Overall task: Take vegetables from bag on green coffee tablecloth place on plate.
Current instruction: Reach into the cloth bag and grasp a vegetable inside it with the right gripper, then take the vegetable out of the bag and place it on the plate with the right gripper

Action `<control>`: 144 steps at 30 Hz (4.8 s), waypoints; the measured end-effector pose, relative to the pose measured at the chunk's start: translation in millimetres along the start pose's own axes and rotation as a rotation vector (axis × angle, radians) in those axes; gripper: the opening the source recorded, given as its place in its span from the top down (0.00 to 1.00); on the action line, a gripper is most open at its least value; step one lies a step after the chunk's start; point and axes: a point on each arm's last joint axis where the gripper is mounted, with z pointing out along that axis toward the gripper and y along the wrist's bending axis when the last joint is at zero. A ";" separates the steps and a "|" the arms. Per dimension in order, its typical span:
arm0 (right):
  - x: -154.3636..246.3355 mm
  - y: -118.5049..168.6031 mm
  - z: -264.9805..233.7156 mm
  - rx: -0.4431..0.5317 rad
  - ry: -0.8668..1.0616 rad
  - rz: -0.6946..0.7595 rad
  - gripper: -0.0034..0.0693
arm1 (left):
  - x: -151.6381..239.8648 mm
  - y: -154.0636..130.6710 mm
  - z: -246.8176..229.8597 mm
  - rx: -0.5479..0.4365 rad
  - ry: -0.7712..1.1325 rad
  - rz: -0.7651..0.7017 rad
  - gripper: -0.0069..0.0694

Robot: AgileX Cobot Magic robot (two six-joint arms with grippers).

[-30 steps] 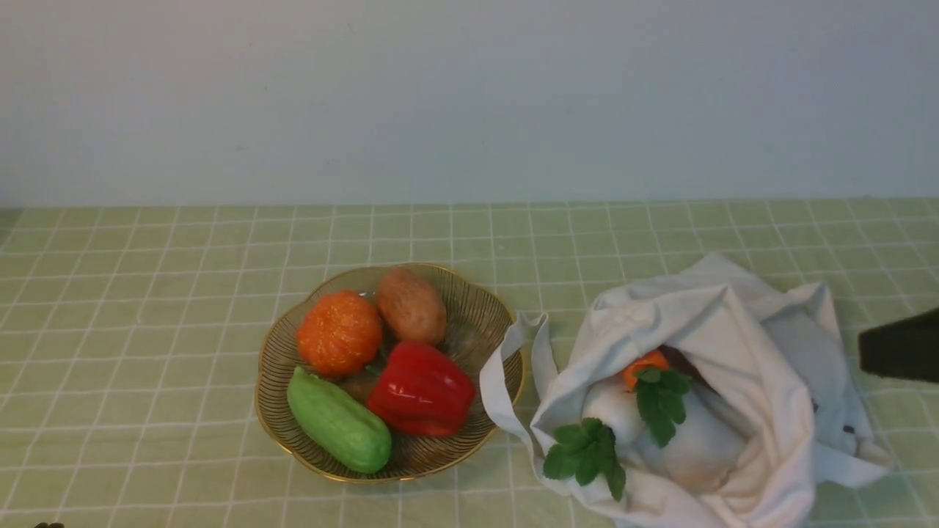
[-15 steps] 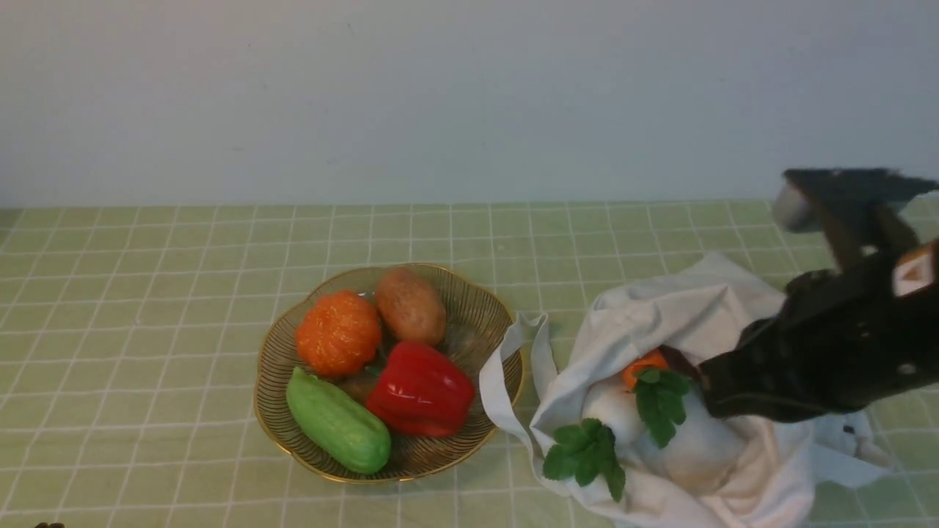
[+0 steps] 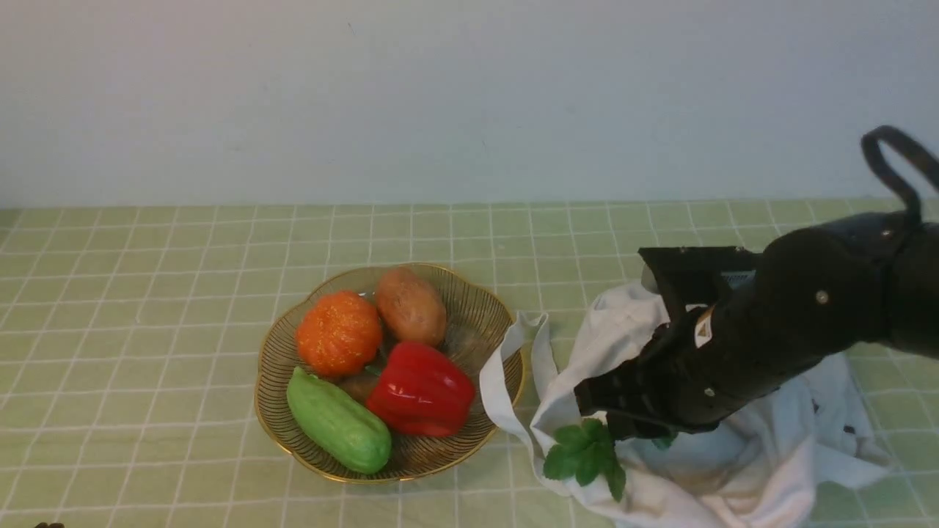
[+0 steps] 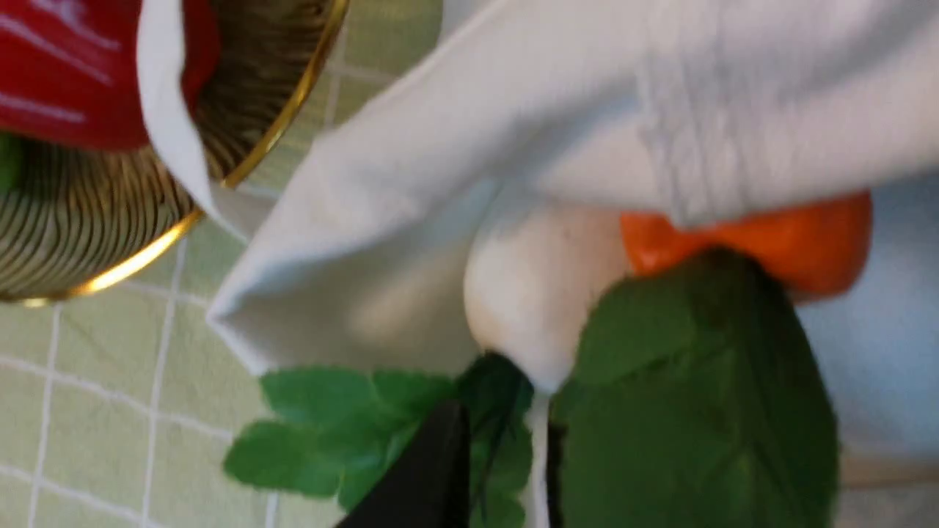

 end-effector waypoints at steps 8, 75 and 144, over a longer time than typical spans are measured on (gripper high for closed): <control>-10.0 -18.4 19.2 0.027 -0.026 0.120 0.38 | 0.0 0.0 0.0 0.000 0.000 0.000 0.92; -29.5 -51.2 60.9 -0.014 -0.079 0.538 0.28 | 0.0 0.0 0.0 0.000 0.000 0.000 0.92; -122.0 80.3 15.1 -0.095 0.009 -0.302 0.34 | 0.0 0.0 0.0 0.000 0.000 0.000 0.92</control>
